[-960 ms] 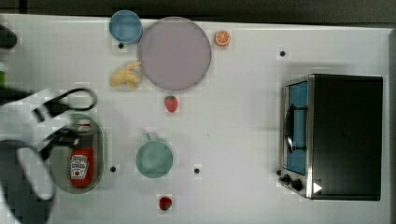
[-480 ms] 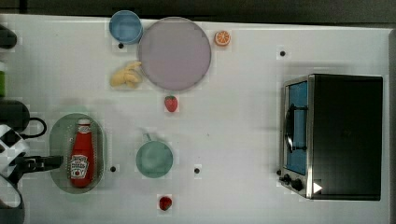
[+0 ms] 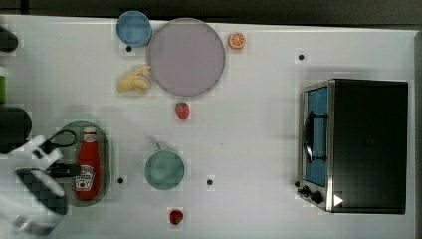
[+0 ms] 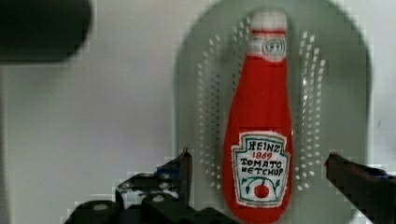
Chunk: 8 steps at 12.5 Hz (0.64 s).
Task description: Pick ketchup from strainer and place it on the table
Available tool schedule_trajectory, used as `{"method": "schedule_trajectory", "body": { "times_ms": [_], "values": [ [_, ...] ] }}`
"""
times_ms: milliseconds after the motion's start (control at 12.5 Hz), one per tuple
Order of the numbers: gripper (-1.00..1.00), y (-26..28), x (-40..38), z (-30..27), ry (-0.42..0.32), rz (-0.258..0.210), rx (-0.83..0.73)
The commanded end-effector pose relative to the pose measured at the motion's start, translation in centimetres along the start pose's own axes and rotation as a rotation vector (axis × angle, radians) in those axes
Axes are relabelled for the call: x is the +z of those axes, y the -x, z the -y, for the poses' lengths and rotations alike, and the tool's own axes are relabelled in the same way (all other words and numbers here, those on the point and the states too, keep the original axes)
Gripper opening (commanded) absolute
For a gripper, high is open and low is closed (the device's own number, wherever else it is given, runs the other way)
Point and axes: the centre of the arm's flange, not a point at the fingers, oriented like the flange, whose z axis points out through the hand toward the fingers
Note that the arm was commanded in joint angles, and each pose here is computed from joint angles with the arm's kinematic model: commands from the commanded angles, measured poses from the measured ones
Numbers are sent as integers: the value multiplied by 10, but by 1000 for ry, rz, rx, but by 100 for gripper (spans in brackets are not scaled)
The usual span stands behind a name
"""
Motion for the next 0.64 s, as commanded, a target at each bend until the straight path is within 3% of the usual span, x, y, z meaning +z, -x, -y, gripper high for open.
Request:
{"method": "schedule_trajectory", "body": {
  "times_ms": [80, 640],
  "values": [
    [100, 0, 38, -12, 11, 10, 92],
    [100, -3, 102, -15, 9, 11, 110]
  ]
}}
